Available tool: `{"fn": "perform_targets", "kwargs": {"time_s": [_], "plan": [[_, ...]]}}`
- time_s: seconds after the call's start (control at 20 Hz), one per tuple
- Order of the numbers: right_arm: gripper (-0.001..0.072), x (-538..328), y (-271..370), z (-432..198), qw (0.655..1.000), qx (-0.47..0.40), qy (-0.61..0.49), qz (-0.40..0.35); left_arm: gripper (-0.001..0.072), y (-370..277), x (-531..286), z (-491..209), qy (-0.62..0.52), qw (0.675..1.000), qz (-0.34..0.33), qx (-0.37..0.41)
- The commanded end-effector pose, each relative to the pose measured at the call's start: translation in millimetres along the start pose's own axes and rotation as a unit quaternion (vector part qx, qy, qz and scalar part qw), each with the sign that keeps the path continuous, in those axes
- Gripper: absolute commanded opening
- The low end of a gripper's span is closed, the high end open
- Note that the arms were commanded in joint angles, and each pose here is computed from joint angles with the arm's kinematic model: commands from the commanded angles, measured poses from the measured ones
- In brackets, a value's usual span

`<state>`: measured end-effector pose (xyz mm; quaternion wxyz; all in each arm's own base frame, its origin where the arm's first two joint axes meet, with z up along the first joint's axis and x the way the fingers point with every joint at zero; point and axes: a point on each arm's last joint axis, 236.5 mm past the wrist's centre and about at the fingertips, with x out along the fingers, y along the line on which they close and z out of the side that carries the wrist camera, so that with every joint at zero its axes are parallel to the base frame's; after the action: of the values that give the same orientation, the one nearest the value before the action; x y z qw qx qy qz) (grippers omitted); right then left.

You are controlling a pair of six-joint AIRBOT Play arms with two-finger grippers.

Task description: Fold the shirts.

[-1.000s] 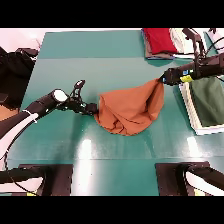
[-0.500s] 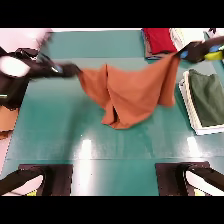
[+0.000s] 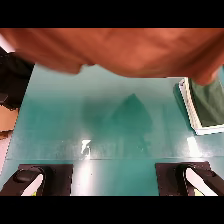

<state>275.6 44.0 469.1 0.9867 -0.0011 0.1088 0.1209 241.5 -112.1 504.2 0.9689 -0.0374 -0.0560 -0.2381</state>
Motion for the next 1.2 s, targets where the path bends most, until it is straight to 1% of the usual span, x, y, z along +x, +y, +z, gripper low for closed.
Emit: {"fn": "perform_targets", "kwargs": {"time_s": [0.0,0.05,0.15,0.25,0.3,0.4,0.5,0.55,0.6,0.7,0.8,0.85,0.9,0.95,1.05,1.1,1.15], "plan": [[0.0012,-21,-12,15,0.999,-0.007,-0.026,-0.04,0.0025,-11,-25,16,-0.009,1.0,-0.002,0.014],[0.0012,-14,-13,14,0.999,-0.004,-0.021,-0.034,0.0025,-10,-18,0,0.022,1.0,-0.006,0.008],[0.0011,16,-6,7,1.0,0.015,0.0,0.014,0.0025,-5,4,-54,0.126,0.992,-0.017,-0.016],[0.001,67,-5,-14,0.997,0.032,0.049,0.055,0.0025,5,26,-124,0.244,0.968,-0.027,-0.041],[0.0011,96,-4,-30,0.993,0.041,0.081,0.073,0.0026,12,36,-167,0.307,0.95,-0.03,-0.059],[0.0011,162,5,-84,0.976,0.069,0.173,0.115,0.0026,26,56,-249,0.399,0.911,-0.028,-0.099],[0.0011,222,15,-157,0.945,0.093,0.278,0.148,0.0026,41,67,-330,0.463,0.877,-0.02,-0.127],[0.0011,247,17,-194,0.929,0.107,0.318,0.154,0.0026,50,73,-367,0.482,0.865,-0.011,-0.139],[0.0011,273,16,-231,0.917,0.119,0.351,0.149,0.0027,61,82,-398,0.489,0.86,0.005,-0.147],[0.0012,310,9,-285,0.903,0.138,0.385,0.132,0.0027,88,108,-433,0.475,0.869,0.036,-0.136],[0.0013,332,4,-308,0.9,0.152,0.39,0.125,0.0027,117,135,-445,0.441,0.886,0.075,-0.125],[0.0065,338,0,-311,0.902,0.156,0.384,0.12,0.004,125,147,-444,0.423,0.891,0.091,-0.135],[0.0353,343,-7,-308,0.907,0.16,0.373,0.113,0.0281,130,156,-442,0.411,0.896,0.098,-0.139],[0.0441,343,-15,-302,0.911,0.163,0.364,0.105,0.0465,134,161,-435,0.403,0.898,0.103,-0.144],[0.0429,328,-27,-291,0.912,0.164,0.362,0.099,0.0465,149,155,-422,0.407,0.894,0.112,-0.148],[0.0429,313,-30,-288,0.908,0.16,0.374,0.103,0.0466,163,143,-420,0.421,0.885,0.122,-0.157],[0.0427,295,-33,-287,0.901,0.148,0.392,0.111,0.0466,178,124,-423,0.444,0.869,0.135,-0.173]]}}
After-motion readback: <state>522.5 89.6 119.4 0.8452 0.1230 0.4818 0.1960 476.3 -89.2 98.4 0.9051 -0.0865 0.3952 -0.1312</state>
